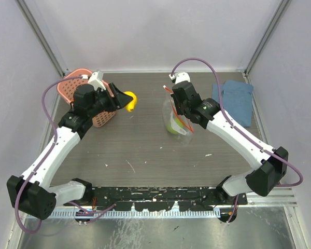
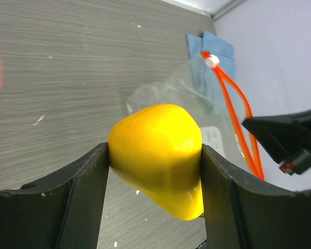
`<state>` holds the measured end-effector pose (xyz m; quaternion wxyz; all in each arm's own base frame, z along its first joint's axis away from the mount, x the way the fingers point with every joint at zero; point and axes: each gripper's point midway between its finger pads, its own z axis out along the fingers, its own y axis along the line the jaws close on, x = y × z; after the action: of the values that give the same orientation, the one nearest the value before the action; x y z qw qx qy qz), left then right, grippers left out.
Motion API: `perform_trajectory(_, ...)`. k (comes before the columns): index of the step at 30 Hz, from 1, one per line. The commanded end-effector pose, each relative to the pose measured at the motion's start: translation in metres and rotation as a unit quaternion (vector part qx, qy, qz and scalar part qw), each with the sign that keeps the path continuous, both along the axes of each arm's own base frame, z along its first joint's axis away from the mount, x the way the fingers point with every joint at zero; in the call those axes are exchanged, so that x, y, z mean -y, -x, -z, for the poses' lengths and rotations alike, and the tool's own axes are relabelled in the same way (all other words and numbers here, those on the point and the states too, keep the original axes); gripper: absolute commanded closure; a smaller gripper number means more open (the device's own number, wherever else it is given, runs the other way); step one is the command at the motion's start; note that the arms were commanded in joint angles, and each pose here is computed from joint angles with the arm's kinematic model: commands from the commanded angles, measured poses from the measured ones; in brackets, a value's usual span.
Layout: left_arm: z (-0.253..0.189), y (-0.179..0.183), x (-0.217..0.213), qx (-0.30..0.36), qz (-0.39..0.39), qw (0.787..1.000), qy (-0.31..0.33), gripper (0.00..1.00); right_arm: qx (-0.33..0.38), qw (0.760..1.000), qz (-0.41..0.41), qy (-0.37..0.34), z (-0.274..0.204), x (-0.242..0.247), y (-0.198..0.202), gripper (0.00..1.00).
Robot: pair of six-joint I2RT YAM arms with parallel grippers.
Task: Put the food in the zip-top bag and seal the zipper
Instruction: Place the fake fruit in the zipper food storage bag.
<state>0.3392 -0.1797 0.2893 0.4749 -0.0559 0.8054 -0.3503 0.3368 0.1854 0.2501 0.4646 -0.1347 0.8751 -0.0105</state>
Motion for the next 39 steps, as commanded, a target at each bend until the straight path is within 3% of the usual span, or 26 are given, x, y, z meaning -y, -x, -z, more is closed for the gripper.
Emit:
perform_trajectory(1, -0.045, 0.006, 0.03, 0.076, 0.04, 0.995, 0.059, 0.72, 0.03, 0.999, 0.0, -0.029, -0.027, -0.011, -0.007, 1.0)
perform_trajectory(18, -0.079, 0.02, 0.107, 0.135, 0.136, 0.97, 0.148, 0.72, 0.049, 0.998, -0.011, -0.043, -0.053, -0.022, -0.001, 1.0)
perform_trajectory(27, -0.091, 0.028, 0.126, 0.175, 0.131, 0.957, 0.192, 0.72, 0.047, 0.998, -0.014, -0.045, -0.052, -0.029, 0.0, 1.0)
perform_trajectory(39, -0.032, 0.022, 0.144, 0.105, 0.122, 0.974, 0.162, 0.72, 0.054, 0.997, -0.009, -0.048, -0.057, -0.028, 0.0, 1.0)
